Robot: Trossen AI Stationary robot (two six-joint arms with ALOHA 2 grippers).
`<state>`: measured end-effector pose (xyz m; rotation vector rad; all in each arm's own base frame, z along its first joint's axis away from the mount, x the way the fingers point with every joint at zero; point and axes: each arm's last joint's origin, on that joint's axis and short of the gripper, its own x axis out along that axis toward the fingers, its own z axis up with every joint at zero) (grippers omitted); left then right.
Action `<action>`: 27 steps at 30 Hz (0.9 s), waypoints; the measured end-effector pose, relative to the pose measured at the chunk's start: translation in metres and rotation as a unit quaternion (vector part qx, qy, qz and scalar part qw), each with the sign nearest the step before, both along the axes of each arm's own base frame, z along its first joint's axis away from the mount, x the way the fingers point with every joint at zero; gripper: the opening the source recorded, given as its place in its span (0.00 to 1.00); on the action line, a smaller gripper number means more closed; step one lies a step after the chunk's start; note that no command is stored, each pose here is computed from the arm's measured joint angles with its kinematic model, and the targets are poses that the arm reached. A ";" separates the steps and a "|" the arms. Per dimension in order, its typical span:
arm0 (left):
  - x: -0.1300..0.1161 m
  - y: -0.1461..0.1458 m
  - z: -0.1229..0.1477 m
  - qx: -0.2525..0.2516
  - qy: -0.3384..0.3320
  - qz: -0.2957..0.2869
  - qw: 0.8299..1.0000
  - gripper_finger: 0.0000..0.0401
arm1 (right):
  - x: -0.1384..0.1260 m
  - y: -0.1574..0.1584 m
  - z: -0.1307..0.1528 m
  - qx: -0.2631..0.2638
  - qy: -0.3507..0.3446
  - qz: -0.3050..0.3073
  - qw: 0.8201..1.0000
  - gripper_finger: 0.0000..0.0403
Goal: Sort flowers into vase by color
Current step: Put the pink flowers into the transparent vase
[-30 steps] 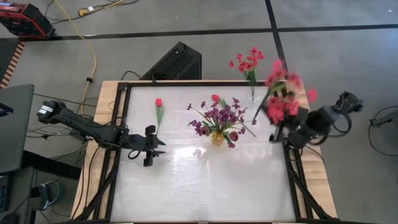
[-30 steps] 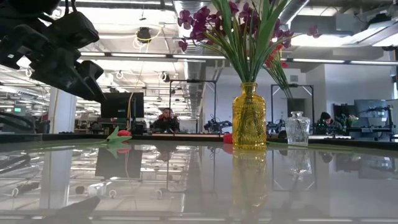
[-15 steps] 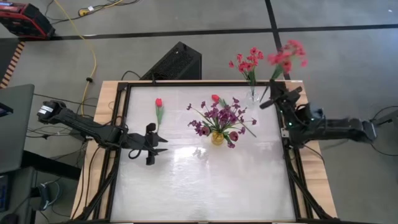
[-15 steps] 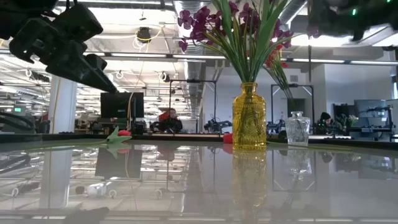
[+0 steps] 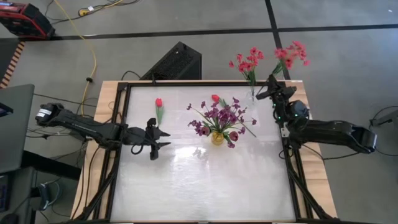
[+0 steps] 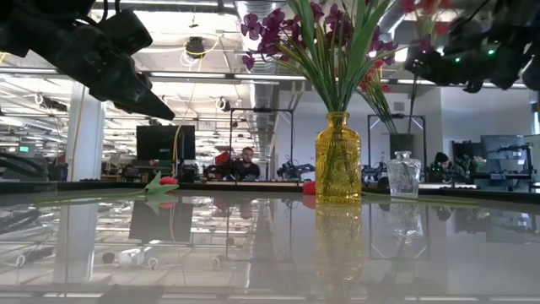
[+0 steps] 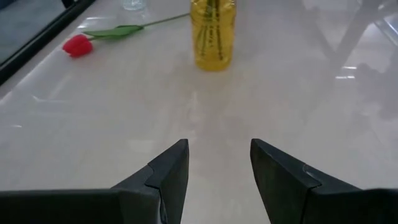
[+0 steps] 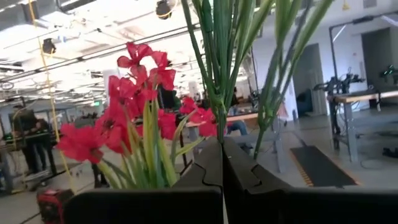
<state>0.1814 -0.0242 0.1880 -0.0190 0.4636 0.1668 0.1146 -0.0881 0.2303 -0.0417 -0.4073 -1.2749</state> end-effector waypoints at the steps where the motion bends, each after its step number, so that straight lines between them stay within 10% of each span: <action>1: 0.000 0.001 0.000 0.000 0.000 0.003 1.000 0.40 | 0.001 -0.002 -0.001 -0.002 0.002 -0.002 1.000 0.04; 27: 0.002 0.017 0.000 0.002 0.001 0.043 0.999 0.40 | 0.026 -0.025 -0.034 0.018 0.080 -0.026 0.996 0.04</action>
